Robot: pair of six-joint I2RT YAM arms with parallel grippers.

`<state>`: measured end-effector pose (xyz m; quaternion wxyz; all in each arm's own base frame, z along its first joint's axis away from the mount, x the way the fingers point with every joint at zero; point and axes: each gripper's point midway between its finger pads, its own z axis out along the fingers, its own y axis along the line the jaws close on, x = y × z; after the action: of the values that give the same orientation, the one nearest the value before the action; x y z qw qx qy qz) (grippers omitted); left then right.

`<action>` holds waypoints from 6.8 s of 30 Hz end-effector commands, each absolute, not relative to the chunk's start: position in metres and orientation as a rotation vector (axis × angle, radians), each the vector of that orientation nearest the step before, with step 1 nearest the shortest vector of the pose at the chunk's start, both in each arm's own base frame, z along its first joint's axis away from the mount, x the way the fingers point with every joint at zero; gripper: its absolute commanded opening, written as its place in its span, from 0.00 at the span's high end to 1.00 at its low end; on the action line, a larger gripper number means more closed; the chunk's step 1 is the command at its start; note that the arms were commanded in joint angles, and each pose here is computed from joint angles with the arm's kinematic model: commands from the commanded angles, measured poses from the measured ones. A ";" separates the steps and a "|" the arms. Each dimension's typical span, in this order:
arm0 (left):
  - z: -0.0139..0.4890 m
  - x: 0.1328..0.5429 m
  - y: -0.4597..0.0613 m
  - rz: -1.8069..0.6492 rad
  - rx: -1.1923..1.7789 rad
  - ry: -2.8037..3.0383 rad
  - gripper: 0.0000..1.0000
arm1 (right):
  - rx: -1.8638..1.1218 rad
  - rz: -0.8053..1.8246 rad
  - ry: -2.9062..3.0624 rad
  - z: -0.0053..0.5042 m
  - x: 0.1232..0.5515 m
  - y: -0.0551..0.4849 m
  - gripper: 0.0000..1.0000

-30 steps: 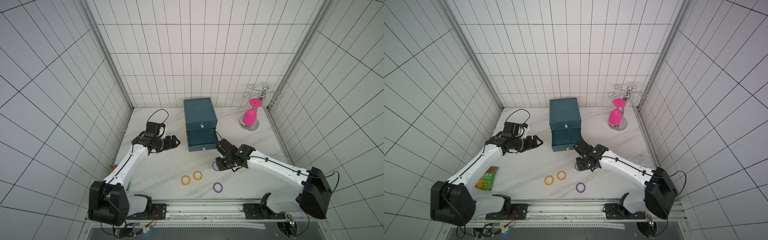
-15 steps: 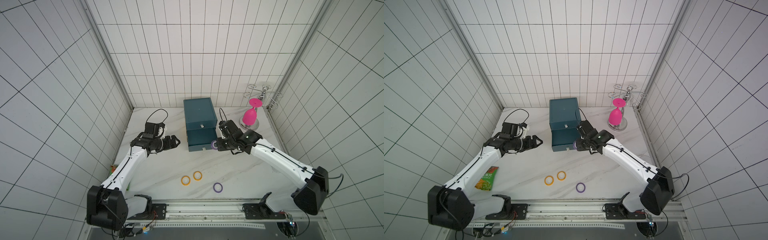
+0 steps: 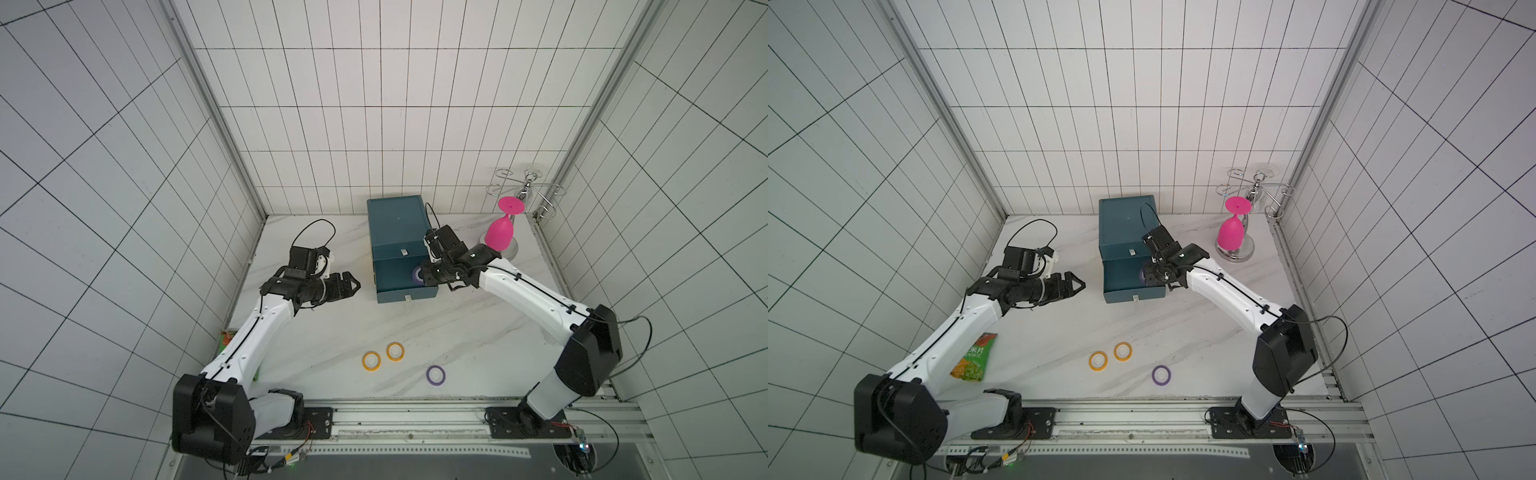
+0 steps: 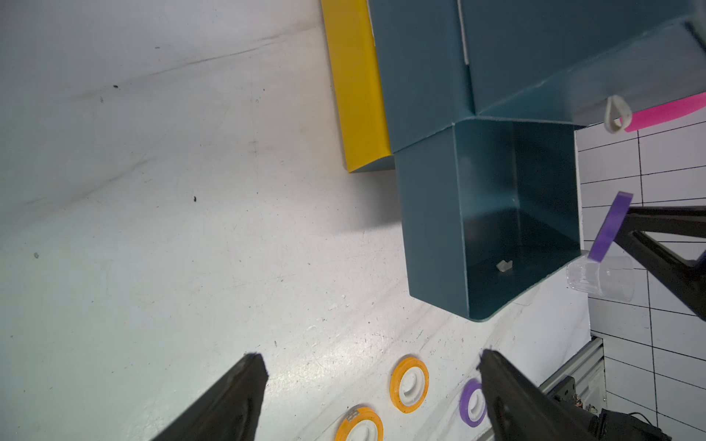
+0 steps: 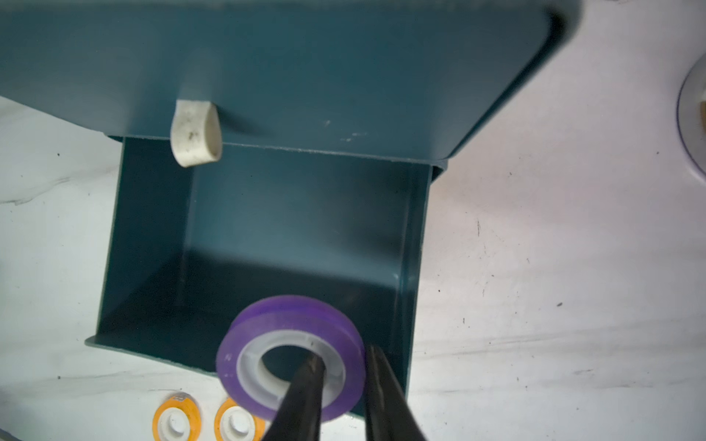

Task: Place the transparent tape into the drawer according to color
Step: Place the tape in the drawer, then pick up the tape at the center of the board, then place the tape in the drawer, then close the drawer in the storage box.

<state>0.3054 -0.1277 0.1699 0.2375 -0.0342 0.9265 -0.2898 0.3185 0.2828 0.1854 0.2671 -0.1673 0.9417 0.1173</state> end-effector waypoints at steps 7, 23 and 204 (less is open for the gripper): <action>0.174 0.308 -0.126 -0.791 -0.083 2.512 0.09 | -0.474 0.362 2.496 0.209 0.316 0.282 0.62; 0.175 0.307 -0.132 -0.840 -0.066 2.506 0.09 | -0.672 0.452 2.717 0.159 0.191 0.236 0.40; 0.215 0.451 -0.195 -0.628 0.046 2.436 0.37 | -0.514 0.708 2.232 0.146 0.254 0.329 0.18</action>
<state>0.4526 -0.1963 0.2301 0.3289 0.0140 0.9100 -0.2519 0.2473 0.3279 0.1527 0.3459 -0.2117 0.8689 0.2839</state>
